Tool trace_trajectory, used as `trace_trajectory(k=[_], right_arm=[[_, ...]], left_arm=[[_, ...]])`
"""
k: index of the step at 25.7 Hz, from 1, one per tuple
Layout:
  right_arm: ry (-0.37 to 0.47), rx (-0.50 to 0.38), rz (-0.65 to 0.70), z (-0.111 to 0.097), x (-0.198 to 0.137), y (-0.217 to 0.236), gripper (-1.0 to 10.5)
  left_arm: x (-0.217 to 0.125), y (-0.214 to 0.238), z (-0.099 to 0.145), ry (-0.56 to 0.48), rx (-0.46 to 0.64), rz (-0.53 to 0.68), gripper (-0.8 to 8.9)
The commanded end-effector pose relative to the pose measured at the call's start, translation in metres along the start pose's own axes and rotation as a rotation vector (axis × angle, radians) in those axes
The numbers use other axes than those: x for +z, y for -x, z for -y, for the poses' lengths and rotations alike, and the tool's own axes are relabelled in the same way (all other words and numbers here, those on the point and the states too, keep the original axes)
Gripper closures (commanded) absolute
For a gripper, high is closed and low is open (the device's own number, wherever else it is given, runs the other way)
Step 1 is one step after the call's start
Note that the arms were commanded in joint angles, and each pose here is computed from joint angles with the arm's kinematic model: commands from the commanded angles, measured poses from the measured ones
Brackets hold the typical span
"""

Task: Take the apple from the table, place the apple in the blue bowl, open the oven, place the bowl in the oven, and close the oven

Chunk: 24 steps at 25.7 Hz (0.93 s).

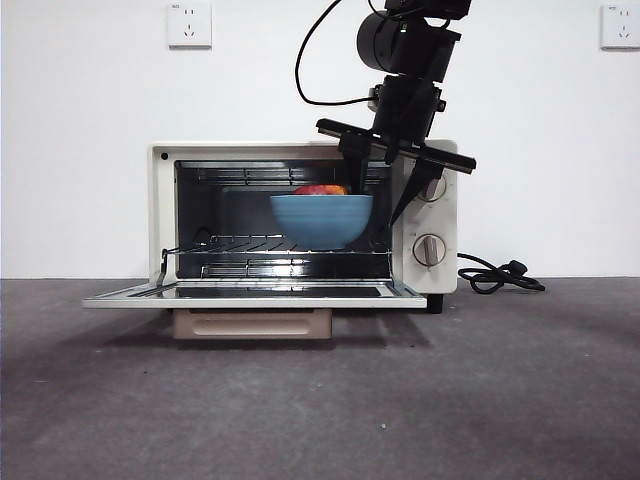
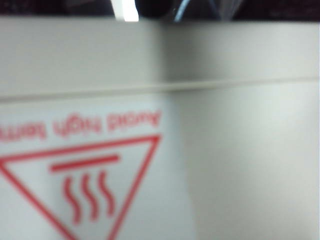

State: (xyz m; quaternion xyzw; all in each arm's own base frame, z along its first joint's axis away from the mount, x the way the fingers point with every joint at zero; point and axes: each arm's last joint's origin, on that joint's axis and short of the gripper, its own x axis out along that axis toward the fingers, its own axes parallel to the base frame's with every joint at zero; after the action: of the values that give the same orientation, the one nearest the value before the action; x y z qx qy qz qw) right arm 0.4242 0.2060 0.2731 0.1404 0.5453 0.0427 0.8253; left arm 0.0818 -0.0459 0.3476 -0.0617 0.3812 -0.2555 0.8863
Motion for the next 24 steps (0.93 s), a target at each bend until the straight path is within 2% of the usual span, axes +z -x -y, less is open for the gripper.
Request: trace_trajectory(k=[1, 7, 13, 15, 19, 22, 24], right_arm=[[0.044, -0.018, 0.030, -0.003, 0.000, 0.008, 7.3], [0.148, -0.103, 0.140, -0.006, -0.003, 0.048, 7.3], [0.293, -0.087, 0.257, -0.007, -0.010, 0.115, 7.3], [0.367, -0.081, 0.277, -0.005, -0.018, 0.141, 7.3], [0.461, -0.119, 0.283, 0.003, -0.032, 0.178, 7.5], [0.502, -0.136, 0.265, 0.012, -0.043, 0.193, 9.2], [0.537, -0.137, 0.269, 0.019, -0.053, 0.198, 9.6]], left_arm=[[-0.001, -0.001, 0.000, 0.003, 0.007, 0.001, 8.19], [0.001, -0.003, -0.003, 0.004, 0.102, 0.013, 8.19], [0.010, -0.018, -0.009, 0.006, 0.283, -0.004, 8.19], [0.016, -0.031, -0.012, -0.006, 0.326, -0.035, 8.19], [0.027, -0.060, -0.016, -0.032, 0.349, -0.086, 8.22], [0.029, -0.084, -0.023, -0.015, 0.293, -0.068, 8.22], [0.026, -0.101, -0.032, 0.022, 0.234, -0.071, 8.23]])
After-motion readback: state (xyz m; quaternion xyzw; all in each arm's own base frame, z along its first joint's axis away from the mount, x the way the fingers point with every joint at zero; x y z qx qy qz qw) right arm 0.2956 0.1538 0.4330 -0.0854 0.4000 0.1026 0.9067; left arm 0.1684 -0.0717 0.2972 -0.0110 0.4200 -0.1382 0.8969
